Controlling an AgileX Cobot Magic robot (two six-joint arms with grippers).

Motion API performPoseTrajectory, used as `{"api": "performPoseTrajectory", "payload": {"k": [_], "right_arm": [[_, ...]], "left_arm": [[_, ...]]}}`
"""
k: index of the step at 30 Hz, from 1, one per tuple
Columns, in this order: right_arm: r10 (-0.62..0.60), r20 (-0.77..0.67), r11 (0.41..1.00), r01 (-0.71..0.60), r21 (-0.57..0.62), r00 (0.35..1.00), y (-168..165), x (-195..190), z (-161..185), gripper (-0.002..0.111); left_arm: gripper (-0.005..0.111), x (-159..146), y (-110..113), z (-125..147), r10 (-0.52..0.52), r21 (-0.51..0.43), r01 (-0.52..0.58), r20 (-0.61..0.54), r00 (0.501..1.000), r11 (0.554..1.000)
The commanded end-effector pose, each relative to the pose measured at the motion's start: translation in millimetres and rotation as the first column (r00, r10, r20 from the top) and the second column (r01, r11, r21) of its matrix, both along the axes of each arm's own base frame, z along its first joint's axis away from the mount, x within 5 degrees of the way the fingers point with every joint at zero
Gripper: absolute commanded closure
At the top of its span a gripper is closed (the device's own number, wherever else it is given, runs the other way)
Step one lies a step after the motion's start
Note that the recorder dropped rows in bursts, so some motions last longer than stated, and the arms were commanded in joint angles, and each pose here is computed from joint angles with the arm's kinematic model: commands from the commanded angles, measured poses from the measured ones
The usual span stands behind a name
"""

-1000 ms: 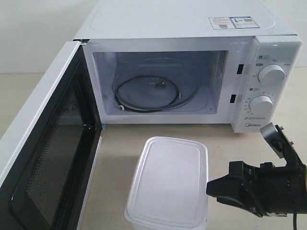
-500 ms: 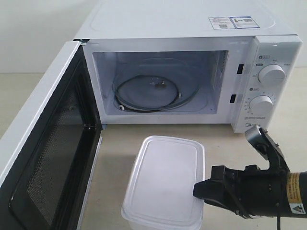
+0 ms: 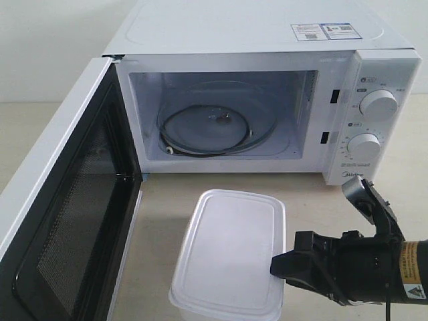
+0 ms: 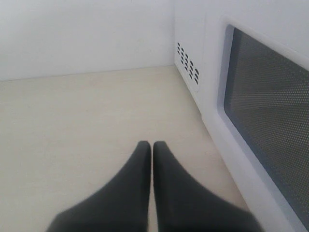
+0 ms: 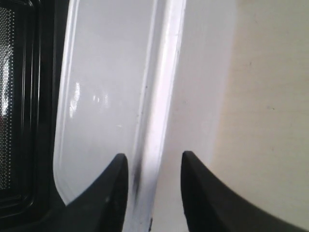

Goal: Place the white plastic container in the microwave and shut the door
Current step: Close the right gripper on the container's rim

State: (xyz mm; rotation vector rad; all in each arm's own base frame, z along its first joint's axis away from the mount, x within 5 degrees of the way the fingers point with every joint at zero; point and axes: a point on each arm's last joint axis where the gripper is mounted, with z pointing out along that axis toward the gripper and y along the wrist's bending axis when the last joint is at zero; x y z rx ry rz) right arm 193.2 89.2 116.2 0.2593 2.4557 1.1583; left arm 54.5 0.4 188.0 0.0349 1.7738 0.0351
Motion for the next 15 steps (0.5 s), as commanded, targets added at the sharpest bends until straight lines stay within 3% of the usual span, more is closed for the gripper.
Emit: {"api": "performPoseTrajectory", "payload": {"k": [1, 15], "right_arm": [[-0.019, -0.025, 1.000, 0.020, 0.018, 0.999, 0.7, 0.5, -0.1, 0.073], [-0.025, -0.060, 0.998, 0.028, 0.056, 0.998, 2.4, -0.8, 1.1, 0.073]], "left_arm": [[0.103, 0.0, -0.1, -1.3, 0.000, -0.006, 0.000, -0.002, 1.000, 1.000], [0.103, 0.0, -0.1, -1.3, 0.000, -0.006, 0.000, -0.002, 1.000, 1.000]]}}
